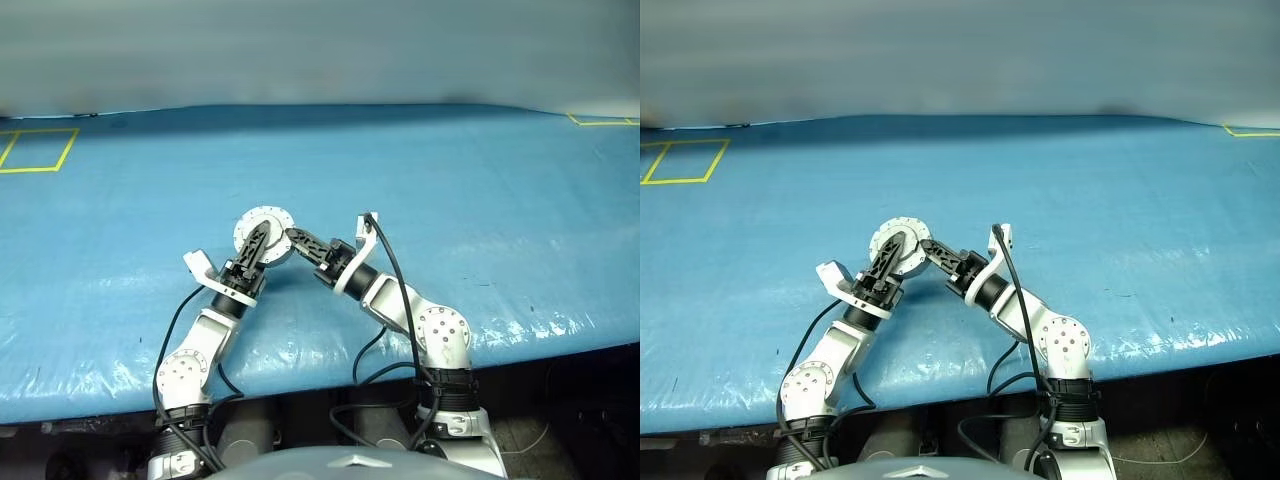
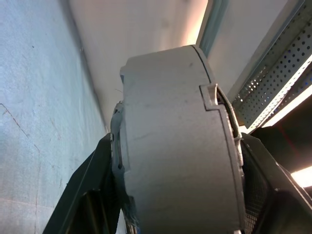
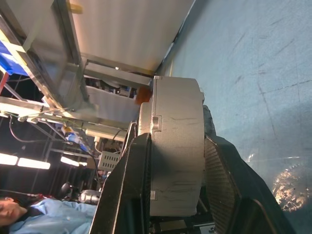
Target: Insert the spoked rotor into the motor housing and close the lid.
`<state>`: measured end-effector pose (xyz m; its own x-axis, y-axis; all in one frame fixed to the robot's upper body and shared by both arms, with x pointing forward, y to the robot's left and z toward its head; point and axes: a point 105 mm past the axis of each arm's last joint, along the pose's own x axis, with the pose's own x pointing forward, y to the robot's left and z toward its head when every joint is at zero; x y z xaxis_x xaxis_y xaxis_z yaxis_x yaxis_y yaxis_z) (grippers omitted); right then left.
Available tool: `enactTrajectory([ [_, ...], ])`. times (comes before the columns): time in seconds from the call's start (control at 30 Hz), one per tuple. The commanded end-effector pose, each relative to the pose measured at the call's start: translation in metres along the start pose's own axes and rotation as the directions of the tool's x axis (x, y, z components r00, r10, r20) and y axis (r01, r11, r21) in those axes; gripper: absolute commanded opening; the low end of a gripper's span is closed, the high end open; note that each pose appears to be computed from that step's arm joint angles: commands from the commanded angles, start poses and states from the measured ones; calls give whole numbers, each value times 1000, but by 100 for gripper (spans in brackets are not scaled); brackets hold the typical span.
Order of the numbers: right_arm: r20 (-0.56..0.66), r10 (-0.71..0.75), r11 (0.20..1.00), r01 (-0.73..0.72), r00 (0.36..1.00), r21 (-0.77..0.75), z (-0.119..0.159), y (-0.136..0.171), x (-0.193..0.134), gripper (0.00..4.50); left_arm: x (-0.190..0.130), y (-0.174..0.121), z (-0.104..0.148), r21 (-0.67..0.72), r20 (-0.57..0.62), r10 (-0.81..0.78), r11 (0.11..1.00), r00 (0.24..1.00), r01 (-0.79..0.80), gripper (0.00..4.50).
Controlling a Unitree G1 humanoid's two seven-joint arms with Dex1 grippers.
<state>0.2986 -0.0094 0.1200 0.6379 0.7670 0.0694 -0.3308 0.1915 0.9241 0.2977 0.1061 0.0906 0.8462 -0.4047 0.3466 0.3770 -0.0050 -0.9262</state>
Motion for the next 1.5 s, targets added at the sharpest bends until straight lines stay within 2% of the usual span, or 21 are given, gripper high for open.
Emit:
enactTrajectory([
  [0.03, 17, 95, 995, -94, 995, -38, 3, 24, 6, 191, 9, -14, -2, 14, 37, -47, 999, 998, 46, 261],
  [0.17, 72, 79, 996, -75, 994, -58, 12, 22, 6, 317, 9, -11, 2, 40, 64, -18, 999, 998, 15, 261],
  [0.23, 106, 25, 993, -12, 994, -118, 19, 16, 6, 381, 9, -9, 5, 55, 87, 0, 999, 996, -5, 261],
  [0.37, 199, -68, 983, 99, 978, -151, 38, -1, 4, 381, 12, -4, 13, 79, 126, 25, 996, 992, -35, 261],
  [0.53, 188, -40, 945, 98, 981, -313, 41, 8, 0, 381, 26, 8, 78, 189, 364, 130, 959, 922, -210, 261],
  [0.73, 179, -48, 932, 109, 983, -345, 39, 5, -2, 381, 31, 22, 140, 219, 553, 233, 886, 800, -409, 261],
  [0.93, 175, -54, 925, 115, 983, -363, 38, 5, -3, 381, 23, 46, 174, 192, 635, 349, 792, 689, -579, 261],
  [1.1, 170, -57, 921, 118, 984, -372, 37, 5, -3, 381, 16, 52, 181, 182, 660, 365, 771, 657, -610, 261],
  [1.2, 174, -65, 921, 126, 983, -369, 36, 4, -4, 383, 4, 63, 177, 186, 660, 410, 722, 629, -666, 336],
  [1.3, 173, -68, 923, 128, 983, -364, 34, 3, -5, 383, -12, 72, 179, 165, 688, 459, 655, 562, -737, 426],
  [1.5, 160, -87, 925, 139, 983, -354, 32, -1, -4, 383, -45, 40, 209, 195, 821, 343, 582, 456, -790, 426],
])
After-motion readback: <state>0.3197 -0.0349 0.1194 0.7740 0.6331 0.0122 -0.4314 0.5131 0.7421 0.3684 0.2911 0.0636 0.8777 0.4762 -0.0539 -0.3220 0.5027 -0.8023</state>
